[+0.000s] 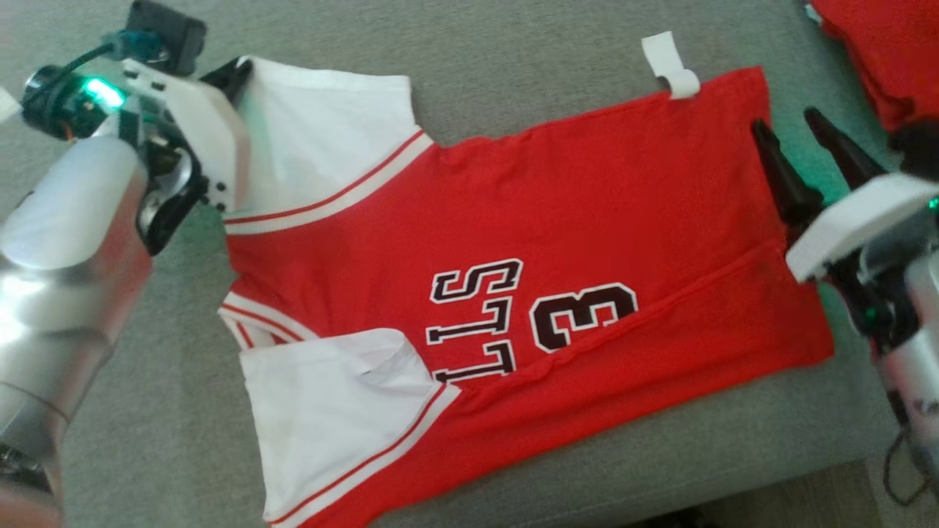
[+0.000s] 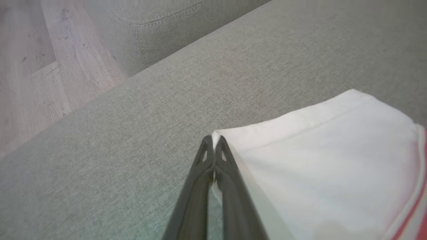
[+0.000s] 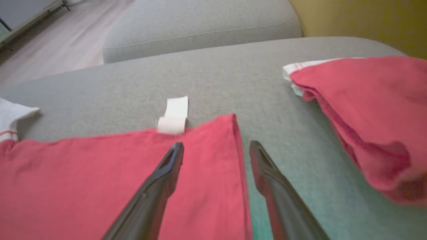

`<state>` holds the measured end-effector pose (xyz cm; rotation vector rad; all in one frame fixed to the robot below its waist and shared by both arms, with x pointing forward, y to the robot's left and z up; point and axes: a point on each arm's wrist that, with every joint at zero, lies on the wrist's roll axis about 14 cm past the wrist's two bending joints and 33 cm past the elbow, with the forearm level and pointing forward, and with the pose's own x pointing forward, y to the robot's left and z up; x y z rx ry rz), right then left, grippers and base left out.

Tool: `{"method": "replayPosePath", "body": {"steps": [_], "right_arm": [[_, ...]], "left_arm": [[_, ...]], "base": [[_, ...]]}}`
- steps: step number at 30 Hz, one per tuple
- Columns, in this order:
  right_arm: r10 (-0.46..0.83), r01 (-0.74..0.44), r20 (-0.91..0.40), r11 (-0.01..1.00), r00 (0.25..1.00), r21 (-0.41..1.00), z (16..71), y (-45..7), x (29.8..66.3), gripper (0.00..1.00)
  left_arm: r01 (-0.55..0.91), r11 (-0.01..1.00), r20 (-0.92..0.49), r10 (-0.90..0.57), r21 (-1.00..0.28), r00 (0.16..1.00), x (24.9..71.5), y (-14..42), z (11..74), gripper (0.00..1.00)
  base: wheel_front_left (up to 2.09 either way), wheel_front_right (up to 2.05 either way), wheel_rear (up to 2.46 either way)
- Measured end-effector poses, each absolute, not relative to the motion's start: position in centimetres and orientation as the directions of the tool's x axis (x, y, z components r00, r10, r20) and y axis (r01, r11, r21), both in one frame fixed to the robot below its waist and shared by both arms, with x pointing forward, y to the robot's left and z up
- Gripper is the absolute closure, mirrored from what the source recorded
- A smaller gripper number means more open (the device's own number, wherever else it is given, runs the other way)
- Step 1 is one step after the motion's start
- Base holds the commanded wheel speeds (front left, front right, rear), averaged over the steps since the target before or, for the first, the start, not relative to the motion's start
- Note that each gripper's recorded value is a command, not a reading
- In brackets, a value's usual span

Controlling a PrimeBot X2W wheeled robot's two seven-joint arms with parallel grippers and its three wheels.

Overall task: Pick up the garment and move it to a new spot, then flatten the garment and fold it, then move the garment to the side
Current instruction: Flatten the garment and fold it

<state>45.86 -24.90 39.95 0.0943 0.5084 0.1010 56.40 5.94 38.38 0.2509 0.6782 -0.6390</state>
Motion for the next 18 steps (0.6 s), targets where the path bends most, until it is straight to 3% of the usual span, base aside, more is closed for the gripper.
{"method": "replayPosePath", "body": {"steps": [15, 18], "right_arm": [[0.176, -0.127, -0.570, 0.984, 0.802, 0.126, 37.5, -23.1, 49.2, 0.00], [0.183, -0.131, -0.570, 0.983, 0.801, 0.131, 37.4, -22.8, 49.3, 0.12]], "left_arm": [[0.641, 0.767, -0.612, -0.497, 0.021, 0.615, 55.7, 6.1, 39.5, 1.00], [0.646, 0.763, -0.608, -0.502, 0.024, 0.615, 55.7, 6.0, 39.8, 1.00]], "base": [[0.00, 0.00, 0.00], [0.00, 0.00, 0.00]]}}
